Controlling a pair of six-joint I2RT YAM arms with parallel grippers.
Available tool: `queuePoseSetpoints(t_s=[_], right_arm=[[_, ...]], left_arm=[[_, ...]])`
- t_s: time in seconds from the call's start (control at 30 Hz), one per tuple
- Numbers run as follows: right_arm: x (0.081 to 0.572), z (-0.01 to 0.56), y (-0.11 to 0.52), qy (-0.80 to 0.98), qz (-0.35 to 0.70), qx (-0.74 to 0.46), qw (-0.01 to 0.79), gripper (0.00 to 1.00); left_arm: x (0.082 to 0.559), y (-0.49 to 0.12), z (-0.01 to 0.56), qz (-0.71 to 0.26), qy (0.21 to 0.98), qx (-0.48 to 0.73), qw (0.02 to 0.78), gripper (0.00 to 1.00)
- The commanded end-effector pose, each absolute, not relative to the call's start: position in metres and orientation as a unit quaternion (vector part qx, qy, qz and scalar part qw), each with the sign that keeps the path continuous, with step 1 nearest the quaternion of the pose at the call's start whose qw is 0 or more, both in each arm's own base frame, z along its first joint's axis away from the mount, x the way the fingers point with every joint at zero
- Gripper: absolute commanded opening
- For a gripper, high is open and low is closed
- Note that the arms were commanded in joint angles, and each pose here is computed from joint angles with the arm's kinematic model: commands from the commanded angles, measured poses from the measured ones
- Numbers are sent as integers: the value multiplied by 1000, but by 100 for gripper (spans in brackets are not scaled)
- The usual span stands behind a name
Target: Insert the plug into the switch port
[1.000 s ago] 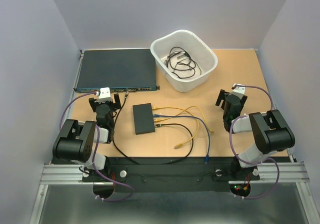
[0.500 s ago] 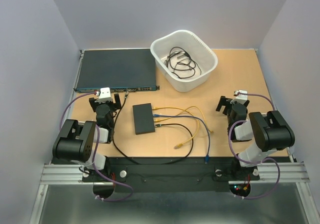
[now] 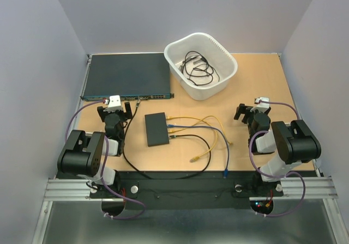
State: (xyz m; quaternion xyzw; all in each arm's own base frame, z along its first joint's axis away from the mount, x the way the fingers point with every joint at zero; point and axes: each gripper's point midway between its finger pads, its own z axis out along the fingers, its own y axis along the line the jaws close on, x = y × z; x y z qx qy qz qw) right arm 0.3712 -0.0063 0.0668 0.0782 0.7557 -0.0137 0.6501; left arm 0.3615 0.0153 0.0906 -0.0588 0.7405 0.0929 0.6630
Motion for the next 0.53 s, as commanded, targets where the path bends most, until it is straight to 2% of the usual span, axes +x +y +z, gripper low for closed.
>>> queuePoseSetpoints(t_s=[0.0,0.5], right_arm=[[380,94,-7,723,-11,76,687,100],[381,93,-6,724,-9,75,686,100]], left_arm=[[373,17,179,73,618,-90,778,99],[374,17,178,72,619,-89,777,99]])
